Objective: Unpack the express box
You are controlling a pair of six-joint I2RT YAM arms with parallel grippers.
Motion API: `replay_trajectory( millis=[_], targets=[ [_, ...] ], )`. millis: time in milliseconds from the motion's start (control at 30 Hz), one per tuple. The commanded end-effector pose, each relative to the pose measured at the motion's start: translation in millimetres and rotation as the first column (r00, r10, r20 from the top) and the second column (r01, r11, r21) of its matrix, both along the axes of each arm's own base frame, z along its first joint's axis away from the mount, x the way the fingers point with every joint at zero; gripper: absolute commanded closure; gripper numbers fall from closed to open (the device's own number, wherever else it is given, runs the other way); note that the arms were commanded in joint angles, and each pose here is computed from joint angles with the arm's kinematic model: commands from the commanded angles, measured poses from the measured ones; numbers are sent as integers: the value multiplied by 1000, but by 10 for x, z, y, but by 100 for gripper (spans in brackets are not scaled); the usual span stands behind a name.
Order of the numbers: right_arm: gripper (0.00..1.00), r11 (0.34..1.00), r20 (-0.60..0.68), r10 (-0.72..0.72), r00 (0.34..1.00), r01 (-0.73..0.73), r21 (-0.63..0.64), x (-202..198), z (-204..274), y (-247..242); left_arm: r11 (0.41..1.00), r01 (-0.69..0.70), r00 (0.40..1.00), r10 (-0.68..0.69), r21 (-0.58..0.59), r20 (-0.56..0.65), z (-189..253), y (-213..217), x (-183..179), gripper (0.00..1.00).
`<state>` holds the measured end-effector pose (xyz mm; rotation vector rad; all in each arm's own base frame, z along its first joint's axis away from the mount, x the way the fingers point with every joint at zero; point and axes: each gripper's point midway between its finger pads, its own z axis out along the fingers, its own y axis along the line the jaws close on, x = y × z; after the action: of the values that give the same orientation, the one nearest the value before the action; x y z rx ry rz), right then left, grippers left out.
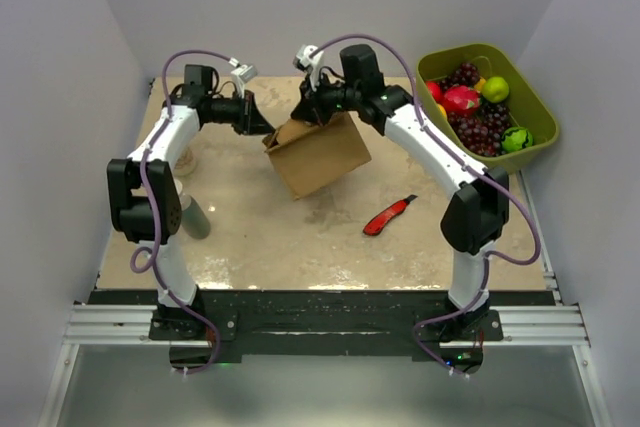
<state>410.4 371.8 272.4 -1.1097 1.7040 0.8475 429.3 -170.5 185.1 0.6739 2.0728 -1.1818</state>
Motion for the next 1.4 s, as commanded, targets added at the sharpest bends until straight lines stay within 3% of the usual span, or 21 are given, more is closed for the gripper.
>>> replay_trajectory(
  millis=[0, 233, 467, 533, 667, 733, 867, 967, 1033, 1067, 1167, 1267, 1300, 1367],
  targets=[
    [100, 991, 244, -10, 970, -23, 132, -105, 1182, -81, 999, -34, 997, 32, 25, 64, 201, 80, 108, 100],
    [100, 981, 370, -173, 913, 127, 143, 47, 1459, -349, 998, -49, 976, 40, 34, 216, 616, 140, 195, 100],
    [100, 943, 445, -330, 833, 269, 197, 406, 1830, -651, 998, -54, 980, 49, 22, 192, 624, 131, 143, 100],
    [100, 888, 436, -459, 774, 420, 189, 546, 1759, -914, 998, -55, 981, 48, 33, 186, 591, 142, 115, 100],
    [100, 746, 327, -652, 684, 656, 116, 731, 1159, -1488, 997, -65, 980, 55, 43, 190, 588, 177, 71, 100],
    [100, 668, 312, -725, 614, 737, 101, 755, 1027, -1719, 997, -69, 982, 60, 44, 177, 561, 198, 42, 100],
    [100, 604, 283, -773, 568, 796, 50, 680, 695, -1952, 996, -72, 983, 63, 46, 171, 568, 231, -42, 100],
    [100, 617, 265, -759, 595, 787, 0, 657, 433, -1927, 997, -68, 986, 60, 48, 157, 517, 231, -103, 100],
    [73, 677, 249, -707, 663, 735, -37, 625, 319, -1810, 997, -63, 987, 57, 35, 149, 511, 216, -134, 100],
    [54, 727, 250, -661, 707, 686, -20, 598, 406, -1692, 998, -62, 987, 57, 28, 151, 537, 209, -146, 100],
    [41, 819, 260, -566, 782, 568, 74, 542, 814, -1351, 998, -54, 986, 52, 10, 160, 594, 189, -152, 100],
    [43, 901, 314, -433, 845, 416, 123, 454, 1144, -914, 999, -47, 986, 48, -8, 163, 638, 169, -163, 100],
    [48, 941, 304, -339, 890, 320, 111, 376, 1080, -704, 999, -44, 986, 45, -11, 161, 635, 164, -168, 100],
    [55, 977, 334, -211, 919, 193, 87, 165, 1078, -346, 999, -47, 987, 49, -14, 150, 618, 162, -175, 100]
  ],
)
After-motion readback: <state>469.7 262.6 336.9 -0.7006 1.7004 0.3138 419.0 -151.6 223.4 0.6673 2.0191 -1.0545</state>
